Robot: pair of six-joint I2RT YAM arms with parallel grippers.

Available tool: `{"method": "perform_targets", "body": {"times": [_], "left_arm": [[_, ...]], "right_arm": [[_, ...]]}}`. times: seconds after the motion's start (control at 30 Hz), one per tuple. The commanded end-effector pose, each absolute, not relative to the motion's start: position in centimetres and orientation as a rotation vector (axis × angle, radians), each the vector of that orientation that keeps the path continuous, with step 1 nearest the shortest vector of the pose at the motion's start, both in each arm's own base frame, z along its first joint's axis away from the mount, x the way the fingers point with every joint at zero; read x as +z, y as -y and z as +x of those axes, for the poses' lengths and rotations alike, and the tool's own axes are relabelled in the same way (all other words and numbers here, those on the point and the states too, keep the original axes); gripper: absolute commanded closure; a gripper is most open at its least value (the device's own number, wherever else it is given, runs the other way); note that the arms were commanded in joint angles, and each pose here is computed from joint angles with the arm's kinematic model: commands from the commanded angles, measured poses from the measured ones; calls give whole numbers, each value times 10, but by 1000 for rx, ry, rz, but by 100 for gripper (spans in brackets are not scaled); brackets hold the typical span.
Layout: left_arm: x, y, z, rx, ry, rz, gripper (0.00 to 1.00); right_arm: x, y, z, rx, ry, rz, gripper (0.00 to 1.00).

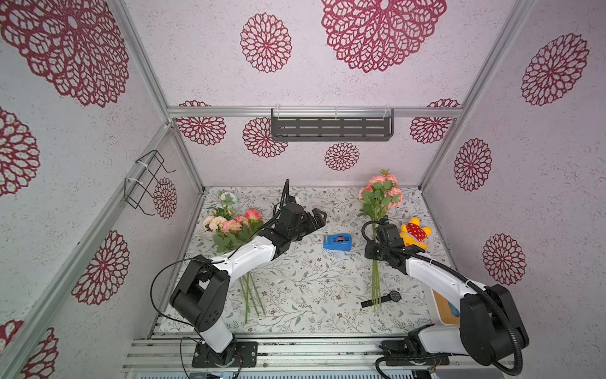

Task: Wrap bouquets with tape
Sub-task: Place the wrapped bouquet at the center of the board.

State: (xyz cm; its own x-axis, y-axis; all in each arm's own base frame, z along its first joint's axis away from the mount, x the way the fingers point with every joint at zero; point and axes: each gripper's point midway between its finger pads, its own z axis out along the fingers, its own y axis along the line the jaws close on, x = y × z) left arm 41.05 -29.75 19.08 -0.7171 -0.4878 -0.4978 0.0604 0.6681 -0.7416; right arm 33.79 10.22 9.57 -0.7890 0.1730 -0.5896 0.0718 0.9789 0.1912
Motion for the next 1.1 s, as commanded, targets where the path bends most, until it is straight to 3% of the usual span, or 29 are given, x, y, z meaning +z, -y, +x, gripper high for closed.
{"method": "perform_targets", "body": {"times": [0.0,0.73,1.07], "left_arm": [[186,295,413,-988,-2180,-332,2],[178,300,411,-1014,-2190,-327,2],[176,298,411,-1007,-2191,-327,2]], "right_arm": [[110,-97,361,243,-2430,153,100],[44,-57,412,63,-2553,261,100],[23,-33,415,10,-2627,333,100]]}}
